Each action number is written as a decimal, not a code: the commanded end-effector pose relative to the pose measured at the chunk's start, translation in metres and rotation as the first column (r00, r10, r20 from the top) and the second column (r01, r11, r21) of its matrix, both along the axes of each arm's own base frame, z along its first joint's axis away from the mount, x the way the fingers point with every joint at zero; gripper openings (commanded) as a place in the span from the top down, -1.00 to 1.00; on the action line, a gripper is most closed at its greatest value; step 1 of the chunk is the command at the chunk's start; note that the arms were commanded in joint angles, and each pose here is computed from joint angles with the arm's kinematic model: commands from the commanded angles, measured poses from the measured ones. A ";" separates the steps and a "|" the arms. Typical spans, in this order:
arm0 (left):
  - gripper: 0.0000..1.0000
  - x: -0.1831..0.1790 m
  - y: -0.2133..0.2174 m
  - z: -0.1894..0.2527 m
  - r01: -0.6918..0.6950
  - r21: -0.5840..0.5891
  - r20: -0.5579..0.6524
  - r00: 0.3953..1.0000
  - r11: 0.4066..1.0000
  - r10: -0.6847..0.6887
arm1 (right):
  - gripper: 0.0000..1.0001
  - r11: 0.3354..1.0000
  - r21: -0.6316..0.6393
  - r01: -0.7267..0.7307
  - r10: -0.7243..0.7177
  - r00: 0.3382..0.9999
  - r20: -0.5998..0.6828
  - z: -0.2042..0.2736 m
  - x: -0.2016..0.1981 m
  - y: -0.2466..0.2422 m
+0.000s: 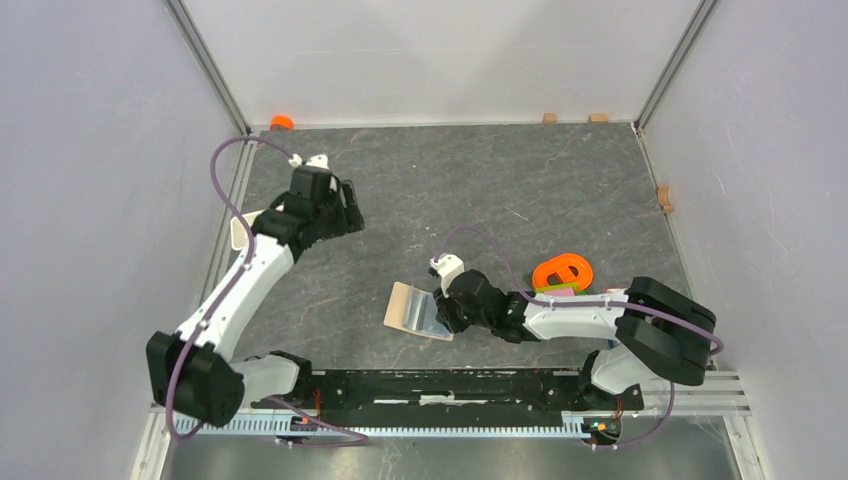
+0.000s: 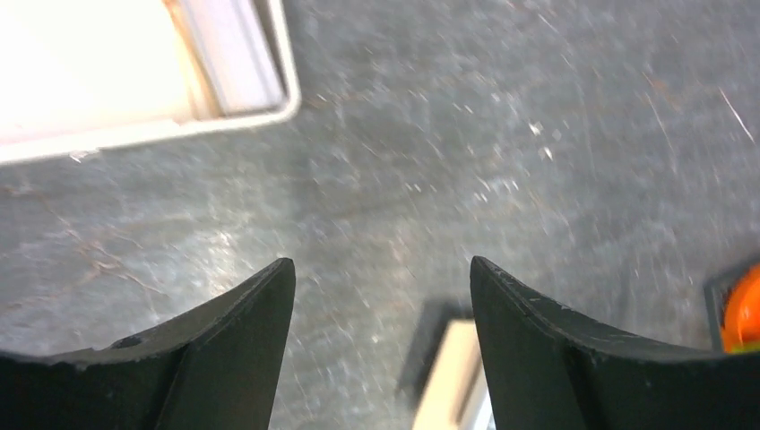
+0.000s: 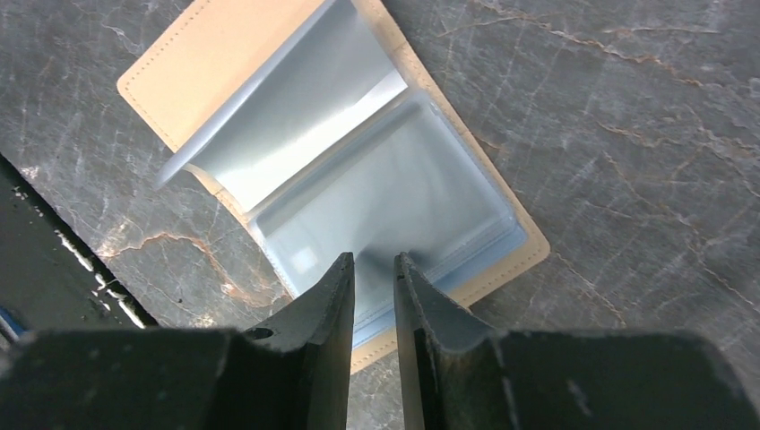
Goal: Put the credit cards into the card holder
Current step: Pick up the credit card from the storage box.
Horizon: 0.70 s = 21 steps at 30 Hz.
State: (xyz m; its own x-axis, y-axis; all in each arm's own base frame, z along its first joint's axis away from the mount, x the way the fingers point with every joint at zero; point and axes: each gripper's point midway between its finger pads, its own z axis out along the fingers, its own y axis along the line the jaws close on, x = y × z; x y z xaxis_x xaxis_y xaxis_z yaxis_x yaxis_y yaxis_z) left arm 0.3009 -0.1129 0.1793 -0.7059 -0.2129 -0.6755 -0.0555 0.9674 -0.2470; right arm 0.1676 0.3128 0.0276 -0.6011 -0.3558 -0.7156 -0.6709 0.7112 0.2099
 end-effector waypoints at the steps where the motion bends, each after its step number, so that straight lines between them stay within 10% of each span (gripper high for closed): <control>1: -0.52 0.036 0.032 -0.005 -0.008 0.036 -0.032 0.999 0.999 0.009 | 0.45 0.999 -0.035 0.010 -0.008 0.998 0.065 0.009 0.007 -0.010; 21: -0.31 0.128 0.093 -0.059 -0.230 0.156 -0.075 0.967 0.961 0.244 | 0.46 0.999 -0.001 -0.046 0.046 0.991 0.129 0.018 0.006 -0.011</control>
State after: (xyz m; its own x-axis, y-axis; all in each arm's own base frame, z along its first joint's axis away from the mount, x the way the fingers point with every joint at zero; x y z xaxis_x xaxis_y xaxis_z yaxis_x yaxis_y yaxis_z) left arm 0.4095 -0.0323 0.1131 -0.7255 -0.3443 -0.5959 -0.3247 0.9347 -0.1447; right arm 0.1696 0.2946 0.0339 -0.5265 -0.4071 -0.7464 -0.7090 0.6947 0.1212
